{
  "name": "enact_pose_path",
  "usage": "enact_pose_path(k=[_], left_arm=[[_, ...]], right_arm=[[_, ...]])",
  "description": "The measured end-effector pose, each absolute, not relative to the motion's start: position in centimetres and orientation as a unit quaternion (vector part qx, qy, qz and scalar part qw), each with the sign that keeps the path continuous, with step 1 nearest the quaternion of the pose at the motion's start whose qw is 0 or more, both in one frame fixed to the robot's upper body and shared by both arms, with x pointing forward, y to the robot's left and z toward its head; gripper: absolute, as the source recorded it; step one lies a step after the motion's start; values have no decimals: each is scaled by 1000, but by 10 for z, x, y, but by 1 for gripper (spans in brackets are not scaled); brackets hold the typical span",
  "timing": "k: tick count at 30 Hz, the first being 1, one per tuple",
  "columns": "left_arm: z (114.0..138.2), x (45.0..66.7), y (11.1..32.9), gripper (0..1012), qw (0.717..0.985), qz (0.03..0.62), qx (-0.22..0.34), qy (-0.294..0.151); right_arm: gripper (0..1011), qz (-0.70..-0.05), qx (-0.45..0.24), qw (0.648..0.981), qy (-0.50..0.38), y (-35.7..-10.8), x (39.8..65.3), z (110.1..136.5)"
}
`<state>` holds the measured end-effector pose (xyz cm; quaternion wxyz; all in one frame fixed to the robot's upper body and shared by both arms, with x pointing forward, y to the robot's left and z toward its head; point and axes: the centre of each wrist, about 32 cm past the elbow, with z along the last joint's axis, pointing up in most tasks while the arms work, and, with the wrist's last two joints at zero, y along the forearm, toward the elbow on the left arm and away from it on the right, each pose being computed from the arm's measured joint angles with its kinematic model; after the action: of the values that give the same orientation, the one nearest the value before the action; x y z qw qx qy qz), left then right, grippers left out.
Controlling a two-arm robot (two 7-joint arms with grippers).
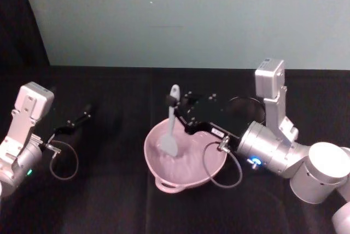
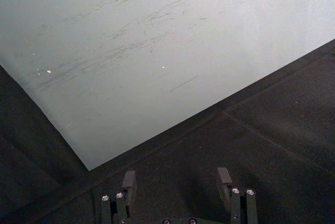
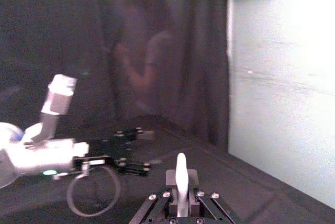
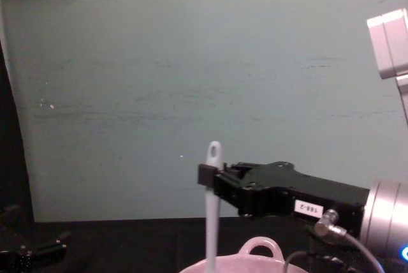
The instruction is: Use the one hand to pick up the spoon and stir the clear water in the bowl.
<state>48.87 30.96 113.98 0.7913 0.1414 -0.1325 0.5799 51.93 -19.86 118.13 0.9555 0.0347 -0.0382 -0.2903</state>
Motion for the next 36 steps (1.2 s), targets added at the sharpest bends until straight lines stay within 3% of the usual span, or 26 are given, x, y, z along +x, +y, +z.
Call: enact_pose_path(k=[10, 19, 36], left_arm=[[1140, 489, 310, 1005, 791, 580, 141, -132], [1140, 489, 310, 1005, 791, 580, 141, -132], [1140, 489, 310, 1005, 791, 580, 141, -132]], right_arm=[[118, -352, 38, 935, -40, -225, 524, 1181], [118, -366, 26, 929, -56, -236, 518, 1185], [118, -289, -6, 954, -80, -207, 493, 1192]])
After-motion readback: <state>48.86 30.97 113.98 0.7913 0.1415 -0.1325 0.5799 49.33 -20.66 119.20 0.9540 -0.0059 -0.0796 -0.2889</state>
